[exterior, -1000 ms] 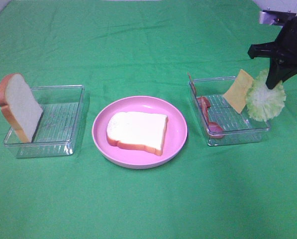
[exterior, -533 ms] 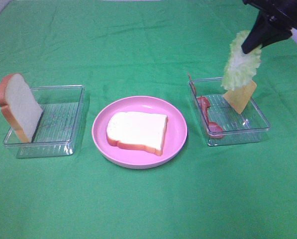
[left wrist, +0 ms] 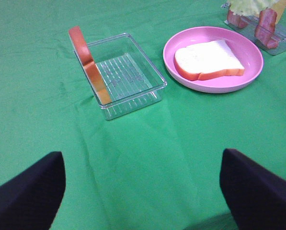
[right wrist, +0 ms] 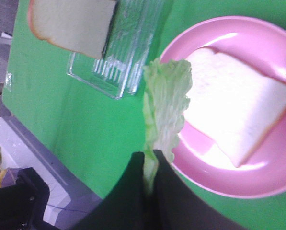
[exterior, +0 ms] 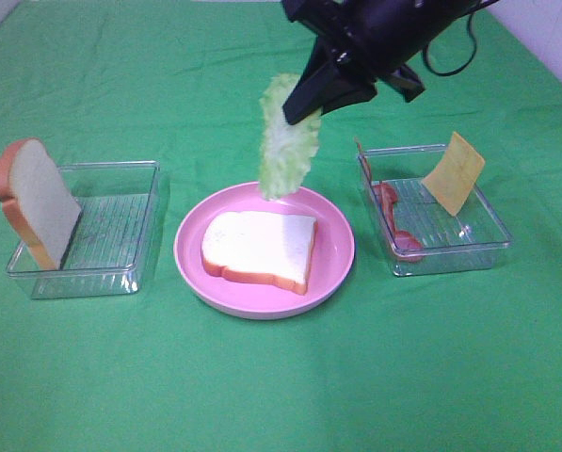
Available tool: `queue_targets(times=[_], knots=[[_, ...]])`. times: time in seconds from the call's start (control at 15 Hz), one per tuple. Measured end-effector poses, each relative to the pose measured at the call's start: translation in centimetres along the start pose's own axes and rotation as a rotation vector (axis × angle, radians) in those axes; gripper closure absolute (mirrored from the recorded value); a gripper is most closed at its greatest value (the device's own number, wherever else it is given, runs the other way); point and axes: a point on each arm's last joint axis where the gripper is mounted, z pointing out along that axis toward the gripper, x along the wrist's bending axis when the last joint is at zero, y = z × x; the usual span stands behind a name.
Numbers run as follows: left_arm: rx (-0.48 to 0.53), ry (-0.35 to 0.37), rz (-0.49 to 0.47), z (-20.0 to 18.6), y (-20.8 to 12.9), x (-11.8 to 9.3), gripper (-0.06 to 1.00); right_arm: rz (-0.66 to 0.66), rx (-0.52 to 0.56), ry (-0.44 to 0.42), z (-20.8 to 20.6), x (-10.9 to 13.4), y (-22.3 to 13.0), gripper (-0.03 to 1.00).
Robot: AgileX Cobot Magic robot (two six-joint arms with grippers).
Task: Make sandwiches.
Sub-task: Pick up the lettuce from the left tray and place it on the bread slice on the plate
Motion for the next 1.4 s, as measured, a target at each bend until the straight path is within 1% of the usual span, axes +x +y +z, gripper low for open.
queue_targets(times=[0.07, 0.13, 0.2, 0.33, 0.4, 0.47, 0.6, 0.73, 0.8, 0.87, 1.0, 1.13, 1.27, 1.4], knots=[[0.0, 0.0, 0.0, 0.0, 0.0, 0.0, 0.12, -0.006, 0.016, 0.033, 1.4, 0.5, 0.0, 0.97], [0.0, 0.0, 0.0, 0.0, 0.0, 0.0, 0.12, 0.02, 0.046, 0.096, 3.9, 0.4, 0.2, 0.97], [0.0, 0.0, 0.0, 0.0, 0.0, 0.0, 0.12, 0.058, 0.063, 0.139, 5.6, -0.5, 0.4, 0.97], [0.0, 0.0, 0.0, 0.0, 0.0, 0.0, 0.12, 0.083, 0.076, 0.182, 7.2, -1.4, 0.5, 0.97], [0.0, 0.0, 0.0, 0.0, 0.0, 0.0, 0.12, 0.104, 0.084, 0.228, 8.4, -2.0, 0.6, 0.97], [0.0, 0.0, 0.0, 0.0, 0.0, 0.0, 0.12, 0.135, 0.099, 0.309, 10.0, -2.7, 0.7, 0.97], [0.0, 0.0, 0.0, 0.0, 0.0, 0.0, 0.12, 0.164, 0.101, 0.362, 11.4, -3.5, 0.7, 0.97], [0.0, 0.0, 0.0, 0.0, 0.0, 0.0, 0.12, 0.189, 0.102, 0.381, 12.5, -4.2, 0.7, 0.97], [0.0, 0.0, 0.0, 0.0, 0.0, 0.0, 0.12, 0.189, 0.102, 0.376, 12.6, -4.3, 0.6, 0.97], [0.0, 0.0, 0.0, 0.0, 0.0, 0.0, 0.12, 0.186, 0.101, 0.354, 12.7, -4.5, 0.6, 0.97], [0.0, 0.0, 0.0, 0.0, 0.0, 0.0, 0.12, 0.205, 0.117, 0.275, 12.9, -5.2, 0.4, 0.97], [0.0, 0.0, 0.0, 0.0, 0.0, 0.0, 0.12, 0.206, 0.129, 0.177, 13.1, -6.0, 0.2, 0.97], [0.0, 0.0, 0.0, 0.0, 0.0, 0.0, 0.12, 0.212, 0.126, 0.093, 13.2, -6.8, 0.2, 0.97], [0.0, 0.0, 0.0, 0.0, 0.0, 0.0, 0.12, 0.212, 0.107, 0.028, 13.3, -7.4, 0.3, 0.97]])
